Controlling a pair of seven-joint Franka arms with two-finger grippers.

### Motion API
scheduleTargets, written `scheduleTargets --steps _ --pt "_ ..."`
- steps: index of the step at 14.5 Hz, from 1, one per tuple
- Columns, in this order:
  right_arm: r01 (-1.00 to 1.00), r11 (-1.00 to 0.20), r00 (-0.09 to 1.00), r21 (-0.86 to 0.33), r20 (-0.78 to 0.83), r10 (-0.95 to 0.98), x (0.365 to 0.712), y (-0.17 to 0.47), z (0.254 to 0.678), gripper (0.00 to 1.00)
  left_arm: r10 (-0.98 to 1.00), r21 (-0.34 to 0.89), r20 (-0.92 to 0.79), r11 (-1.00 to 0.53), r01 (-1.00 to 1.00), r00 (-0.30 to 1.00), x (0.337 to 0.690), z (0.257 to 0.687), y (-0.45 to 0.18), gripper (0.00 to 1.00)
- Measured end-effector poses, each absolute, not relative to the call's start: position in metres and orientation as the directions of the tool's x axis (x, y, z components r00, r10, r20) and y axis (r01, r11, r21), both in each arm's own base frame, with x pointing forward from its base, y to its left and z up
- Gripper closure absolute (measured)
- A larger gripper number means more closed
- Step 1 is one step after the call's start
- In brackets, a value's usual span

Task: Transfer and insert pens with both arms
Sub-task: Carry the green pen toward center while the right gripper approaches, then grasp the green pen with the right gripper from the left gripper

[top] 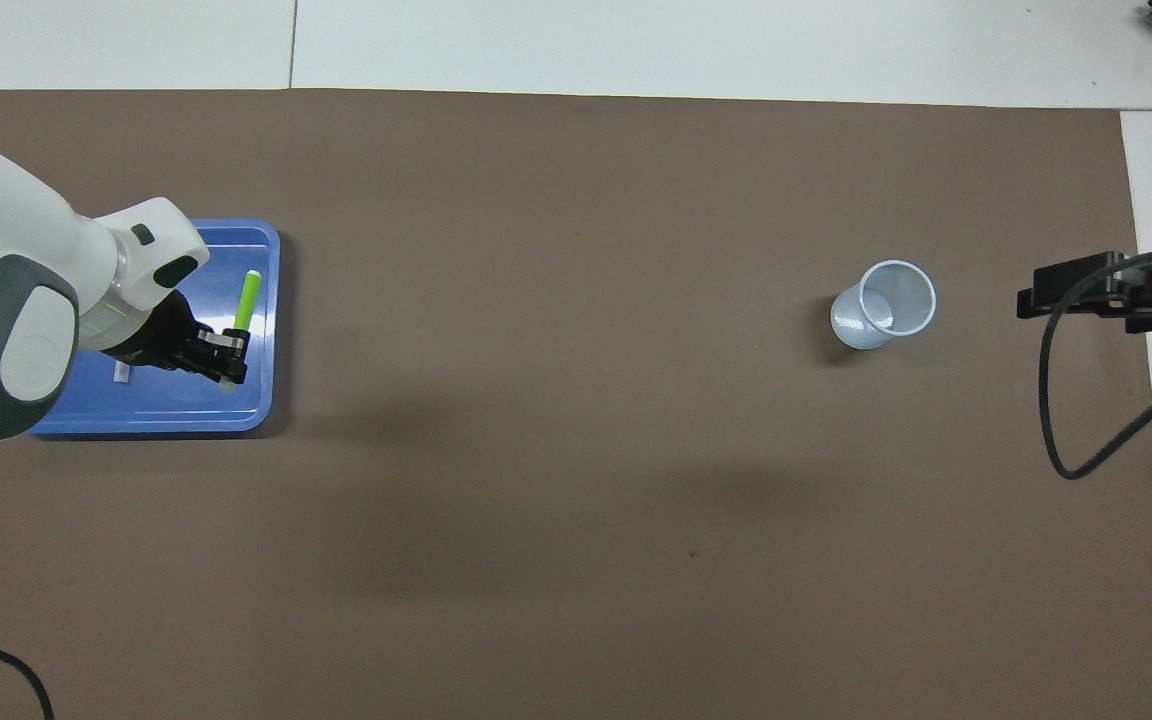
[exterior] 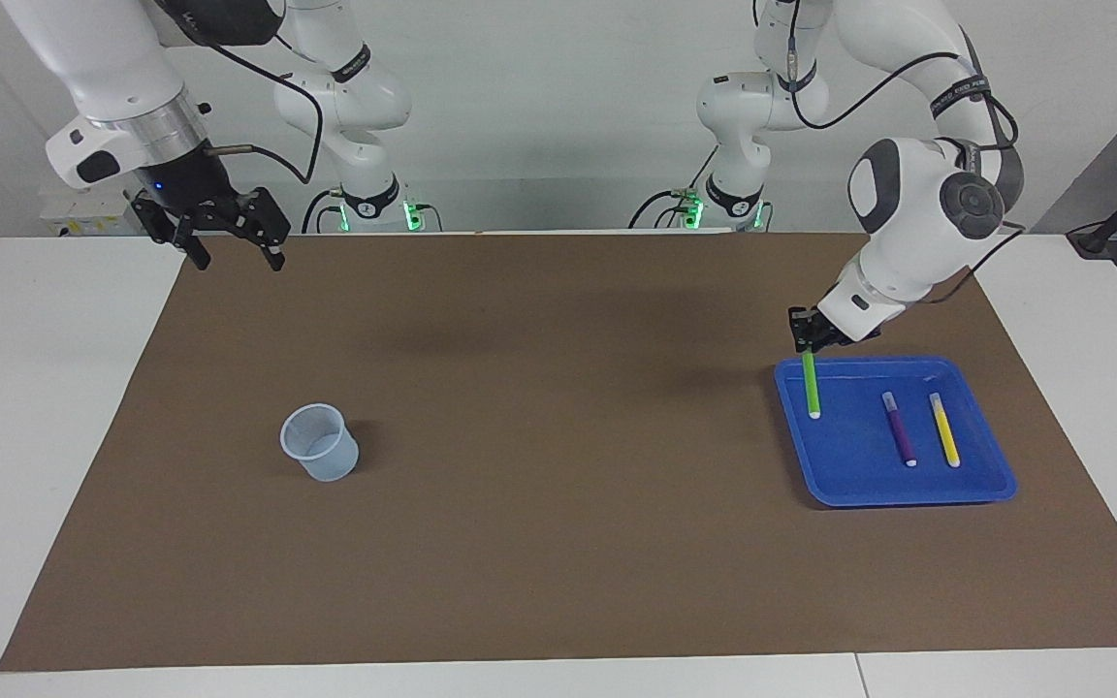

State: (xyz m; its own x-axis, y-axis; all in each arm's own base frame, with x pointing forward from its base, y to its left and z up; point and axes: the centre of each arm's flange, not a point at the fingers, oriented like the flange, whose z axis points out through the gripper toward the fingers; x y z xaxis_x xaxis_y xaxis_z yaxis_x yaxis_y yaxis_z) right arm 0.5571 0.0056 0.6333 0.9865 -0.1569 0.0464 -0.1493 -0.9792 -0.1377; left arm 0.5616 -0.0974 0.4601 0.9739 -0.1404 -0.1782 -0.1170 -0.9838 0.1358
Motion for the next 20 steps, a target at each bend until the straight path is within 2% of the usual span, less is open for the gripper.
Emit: scheduleTargets --steps 3,8,10,12,14,20 --pt "-0.287 -0.916 0.951 -0.279 0.029 -0.307 0.579 0.034 0.62 0.0 -0.087 0.211 -0.218 -0.977 -0.04 0.972 0.542 0.478 -0.141 0.83" --pt "-0.469 -0.719 0.856 -0.512 -0.063 -0.513 0.605 0.157 0.606 0.0 -0.02 0.338 -0.306 -0.937 0.088 0.952 0.511 0.496 -0.221 0.83" --pt "-0.503 -0.633 0.831 -0.588 -0.129 -0.541 0.62 0.194 0.579 0.0 0.007 0.375 -0.324 -0.917 0.135 0.946 0.494 0.503 -0.27 0.83" --pt "-0.54 -0.616 0.818 -0.574 -0.183 -0.546 0.638 0.215 0.526 0.0 0.027 0.406 -0.307 -0.901 0.156 0.951 0.479 0.509 -0.312 0.83" --pt "-0.55 -0.625 0.82 -0.554 -0.215 -0.531 0.643 0.228 0.498 0.0 0.064 0.432 -0.279 -0.883 0.185 0.958 0.469 0.515 -0.344 0.83" --pt "-0.361 -0.766 0.932 -0.532 -0.223 -0.285 0.618 0.247 0.494 0.0 0.195 0.54 -0.168 -0.802 0.256 0.966 0.468 0.537 -0.379 0.83"
